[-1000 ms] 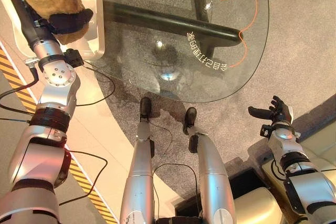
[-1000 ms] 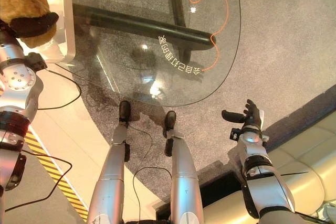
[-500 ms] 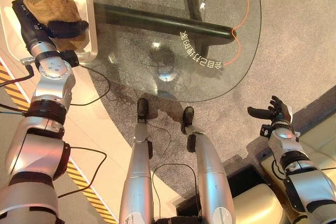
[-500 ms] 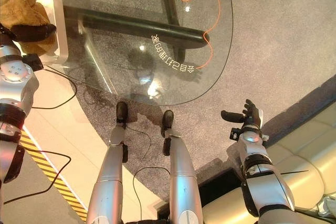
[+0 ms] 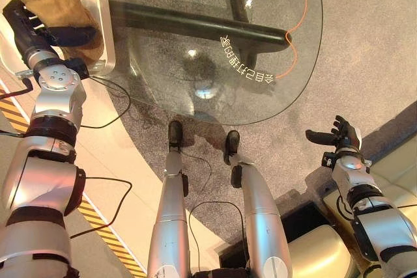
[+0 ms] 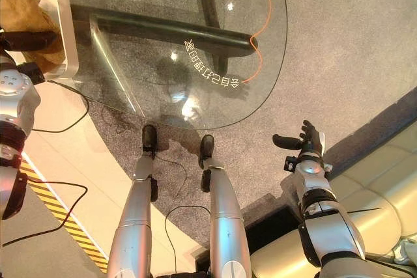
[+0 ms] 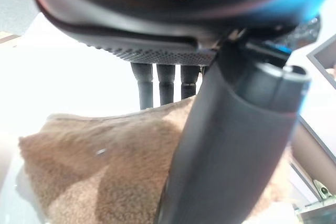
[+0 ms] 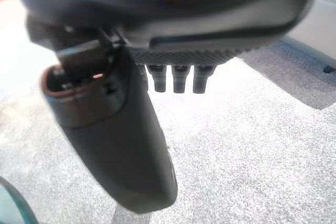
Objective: Wipe the table with a cloth and put it in the basket.
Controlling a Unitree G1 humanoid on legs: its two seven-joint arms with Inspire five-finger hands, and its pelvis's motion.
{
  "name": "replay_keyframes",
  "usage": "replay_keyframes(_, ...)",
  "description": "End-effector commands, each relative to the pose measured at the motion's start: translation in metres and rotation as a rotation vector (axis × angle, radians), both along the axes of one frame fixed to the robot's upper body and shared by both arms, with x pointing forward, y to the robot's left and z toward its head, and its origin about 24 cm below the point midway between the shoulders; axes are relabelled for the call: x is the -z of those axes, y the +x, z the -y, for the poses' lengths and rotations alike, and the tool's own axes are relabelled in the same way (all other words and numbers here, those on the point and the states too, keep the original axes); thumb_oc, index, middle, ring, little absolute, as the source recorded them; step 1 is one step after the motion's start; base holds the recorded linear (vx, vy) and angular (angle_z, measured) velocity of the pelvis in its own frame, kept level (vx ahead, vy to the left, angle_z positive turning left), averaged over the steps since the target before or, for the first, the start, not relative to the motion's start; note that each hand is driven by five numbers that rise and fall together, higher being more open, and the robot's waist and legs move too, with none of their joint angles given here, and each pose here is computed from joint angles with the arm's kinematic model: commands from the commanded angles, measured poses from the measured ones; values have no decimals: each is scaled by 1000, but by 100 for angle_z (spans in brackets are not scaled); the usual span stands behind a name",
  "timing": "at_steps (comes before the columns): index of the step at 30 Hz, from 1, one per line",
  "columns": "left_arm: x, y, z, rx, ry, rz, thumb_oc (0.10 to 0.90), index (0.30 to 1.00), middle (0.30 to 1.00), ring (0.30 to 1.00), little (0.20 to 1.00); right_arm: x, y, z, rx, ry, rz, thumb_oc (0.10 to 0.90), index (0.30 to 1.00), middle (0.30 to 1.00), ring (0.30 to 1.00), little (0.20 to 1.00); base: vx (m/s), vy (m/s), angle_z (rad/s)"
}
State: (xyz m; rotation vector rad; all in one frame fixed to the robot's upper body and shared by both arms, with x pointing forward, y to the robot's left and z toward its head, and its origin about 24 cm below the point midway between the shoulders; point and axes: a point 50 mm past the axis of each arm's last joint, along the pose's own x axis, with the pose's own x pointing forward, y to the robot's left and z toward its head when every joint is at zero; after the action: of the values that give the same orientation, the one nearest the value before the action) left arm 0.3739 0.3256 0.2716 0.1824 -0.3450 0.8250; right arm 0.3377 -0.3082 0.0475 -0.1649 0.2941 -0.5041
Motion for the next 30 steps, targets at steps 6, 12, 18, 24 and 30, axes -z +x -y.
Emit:
replay_keyframes(6,-45,-20,-25,-92,-12,136,800,900,900,900,900,-11,-20,43,109,-84,9,800,900,900,900,900,0,0,0)
replay_keyframes(12,-47,-22,-27,-98,-3,155,800,900,900,900,900,-9,-20,42,108,-79,8,800,900,900,900,900,0,0,0)
replay_keyframes(18,-49,-22,-24,-77,-4,180,800,900,900,900,900,-4,-21,39,99,-64,0,800,900,900,900,900,0,0,0)
replay_keyframes(24,-31,-21,-27,-16,-42,169,800,900,900,900,900,12,-26,29,62,-23,-22,800,900,900,900,900,-10,-28,-1)
replay_keyframes(30,40,-22,-27,115,-93,56,800,900,900,900,900,44,-41,13,-28,16,-97,800,900,900,900,900,0,-11,-7)
